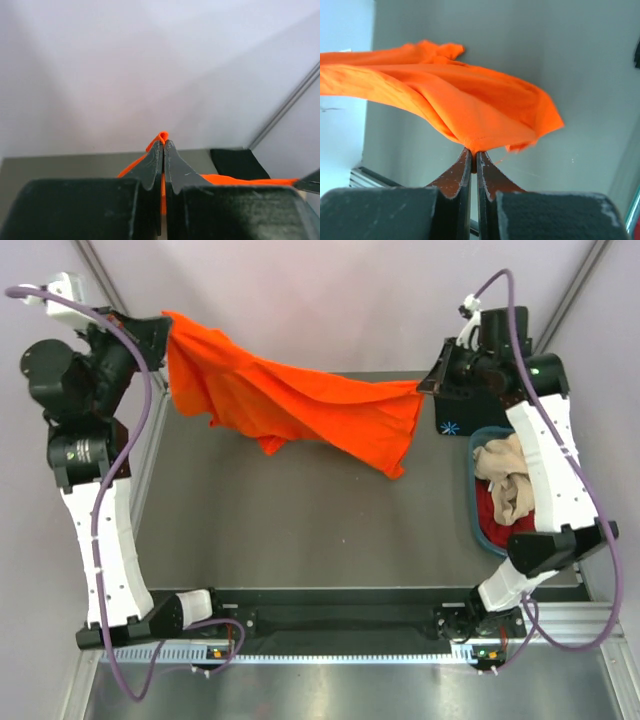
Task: Fold and stack the t-shirts
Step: Flatten the tshirt out
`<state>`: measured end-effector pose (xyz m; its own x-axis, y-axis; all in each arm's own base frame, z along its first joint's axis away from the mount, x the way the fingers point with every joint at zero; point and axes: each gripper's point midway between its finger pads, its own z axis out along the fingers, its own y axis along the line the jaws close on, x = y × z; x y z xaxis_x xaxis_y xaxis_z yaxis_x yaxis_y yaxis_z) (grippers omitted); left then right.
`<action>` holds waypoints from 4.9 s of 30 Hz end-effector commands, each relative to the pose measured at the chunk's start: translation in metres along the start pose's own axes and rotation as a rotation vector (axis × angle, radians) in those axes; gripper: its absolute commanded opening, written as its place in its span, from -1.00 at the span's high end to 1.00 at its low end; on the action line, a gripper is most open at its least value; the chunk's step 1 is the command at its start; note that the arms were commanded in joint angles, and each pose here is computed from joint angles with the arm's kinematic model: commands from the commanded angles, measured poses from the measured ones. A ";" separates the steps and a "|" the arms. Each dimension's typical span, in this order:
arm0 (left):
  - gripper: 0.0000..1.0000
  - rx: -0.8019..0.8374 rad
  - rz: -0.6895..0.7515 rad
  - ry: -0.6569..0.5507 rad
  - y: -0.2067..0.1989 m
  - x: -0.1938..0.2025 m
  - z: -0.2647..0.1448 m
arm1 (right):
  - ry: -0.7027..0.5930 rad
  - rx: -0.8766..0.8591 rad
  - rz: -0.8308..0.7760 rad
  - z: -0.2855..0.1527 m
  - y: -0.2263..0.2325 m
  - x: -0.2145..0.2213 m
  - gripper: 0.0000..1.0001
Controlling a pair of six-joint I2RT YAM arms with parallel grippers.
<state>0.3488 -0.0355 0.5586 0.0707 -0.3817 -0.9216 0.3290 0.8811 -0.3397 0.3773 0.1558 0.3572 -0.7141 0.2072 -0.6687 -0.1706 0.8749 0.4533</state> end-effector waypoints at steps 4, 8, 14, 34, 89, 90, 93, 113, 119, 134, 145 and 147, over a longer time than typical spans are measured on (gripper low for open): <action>1.00 -0.046 0.262 -0.304 -0.046 -0.104 -0.065 | -0.210 -0.165 -0.076 -0.108 0.053 -0.016 1.00; 1.00 -0.095 0.325 -0.427 -0.054 -0.136 -0.087 | -0.396 -0.229 -0.149 -0.161 0.075 -0.039 1.00; 1.00 -0.103 0.365 -0.582 -0.049 -0.163 -0.078 | -0.572 -0.275 -0.199 -0.177 0.094 -0.088 1.00; 1.00 0.022 0.323 -0.656 0.034 -0.156 0.105 | -0.732 -0.435 -0.044 -0.038 0.043 -0.235 1.00; 1.00 -0.033 0.100 0.129 0.134 0.253 0.124 | -0.169 -0.121 0.099 0.178 -0.114 0.002 1.00; 1.00 -0.043 0.095 0.158 0.141 0.264 0.129 | -0.190 -0.129 0.083 0.182 -0.111 -0.013 1.00; 1.00 -0.054 0.107 0.223 0.161 0.288 0.152 | -0.160 -0.117 0.077 0.211 -0.122 -0.022 1.00; 0.92 -0.131 0.076 0.369 0.182 0.318 0.173 | -0.084 -0.041 0.122 0.260 -0.172 -0.034 1.00; -0.60 -0.308 0.031 0.505 0.202 0.332 0.146 | -0.090 -0.036 0.116 0.251 -0.172 -0.039 1.00; -0.09 -0.635 -0.289 0.917 0.209 0.405 -0.033 | -0.032 -0.048 0.129 0.235 -0.167 -0.010 1.00; 0.21 -0.706 -0.437 1.033 0.219 0.450 -0.072 | -0.041 -0.069 0.120 0.229 -0.161 -0.013 1.00; 0.31 -0.706 -0.431 1.026 0.221 0.451 -0.070 | -0.040 -0.069 0.119 0.229 -0.161 -0.012 1.00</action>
<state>0.3835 0.0079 0.0535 -0.7658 -0.5511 -0.3315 -0.4387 0.8245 -0.3573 0.5635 0.1176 0.1114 -0.7729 0.3316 -0.5410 -0.0563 0.8134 0.5790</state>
